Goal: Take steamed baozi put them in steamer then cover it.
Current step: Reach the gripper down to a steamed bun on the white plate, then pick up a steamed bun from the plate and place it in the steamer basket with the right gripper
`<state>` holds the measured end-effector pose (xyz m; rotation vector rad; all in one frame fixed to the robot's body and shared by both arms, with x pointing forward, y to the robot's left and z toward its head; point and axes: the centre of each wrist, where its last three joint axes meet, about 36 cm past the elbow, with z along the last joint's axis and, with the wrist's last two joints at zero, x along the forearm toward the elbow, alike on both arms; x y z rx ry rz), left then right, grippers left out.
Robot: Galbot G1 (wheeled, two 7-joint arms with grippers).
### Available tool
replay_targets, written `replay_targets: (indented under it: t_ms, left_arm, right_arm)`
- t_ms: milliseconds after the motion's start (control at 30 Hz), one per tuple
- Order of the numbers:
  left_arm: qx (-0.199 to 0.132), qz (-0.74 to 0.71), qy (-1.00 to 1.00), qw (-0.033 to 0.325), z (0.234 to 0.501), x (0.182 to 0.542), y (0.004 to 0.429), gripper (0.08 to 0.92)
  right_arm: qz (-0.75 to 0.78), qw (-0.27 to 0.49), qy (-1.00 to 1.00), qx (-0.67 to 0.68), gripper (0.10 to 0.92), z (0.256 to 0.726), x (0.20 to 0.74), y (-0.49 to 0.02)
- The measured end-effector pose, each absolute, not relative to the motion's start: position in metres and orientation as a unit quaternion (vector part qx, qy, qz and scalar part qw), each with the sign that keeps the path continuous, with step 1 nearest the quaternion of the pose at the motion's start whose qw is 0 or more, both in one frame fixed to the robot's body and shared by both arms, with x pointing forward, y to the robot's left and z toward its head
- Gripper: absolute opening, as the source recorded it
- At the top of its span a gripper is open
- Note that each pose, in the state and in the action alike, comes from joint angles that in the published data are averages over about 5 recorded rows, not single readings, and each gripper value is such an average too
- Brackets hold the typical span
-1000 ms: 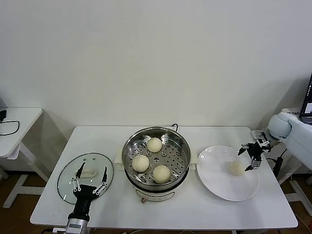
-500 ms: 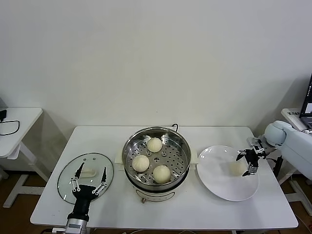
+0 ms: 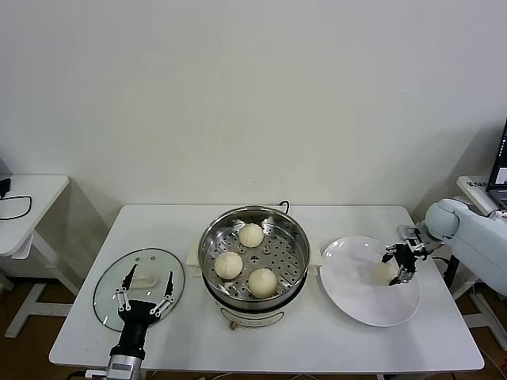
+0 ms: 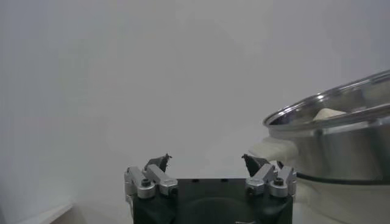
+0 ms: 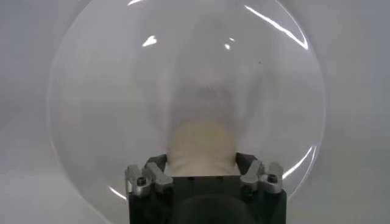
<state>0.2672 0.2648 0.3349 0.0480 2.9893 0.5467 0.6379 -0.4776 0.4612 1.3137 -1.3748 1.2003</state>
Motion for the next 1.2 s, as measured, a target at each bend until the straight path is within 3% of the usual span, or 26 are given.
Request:
replay_targets:
  t_ms: [267,533,900,1200]
  left_arm:
    - [0.015,0.18,0.982,0.053,0.337,0.268,0.265,0.823]
    - [0.019,0.179,0.982,0.056,0.338,0.271,0.263,0.823]
    - [0.024,0.178,0.982,0.061,0.342,0.272,0.26,0.823]
    - [0.024,0.178,0.982,0.062,0.342,0.273,0.259,0.823]
  right_arm:
    - [0.488,0.425,-0.548,0.53,0.657,0.476,0.642,-0.473]
    - [0.508,0.402,-0.529,0.548,0.646,0.541,0.666,-0.439]
    - [0.531,0.328,-0.507,0.595,0.645,0.663,0.685,-0.312]
    - [0.54,0.304,-0.469,0.63,0.645,0.693,0.668,-0.212]
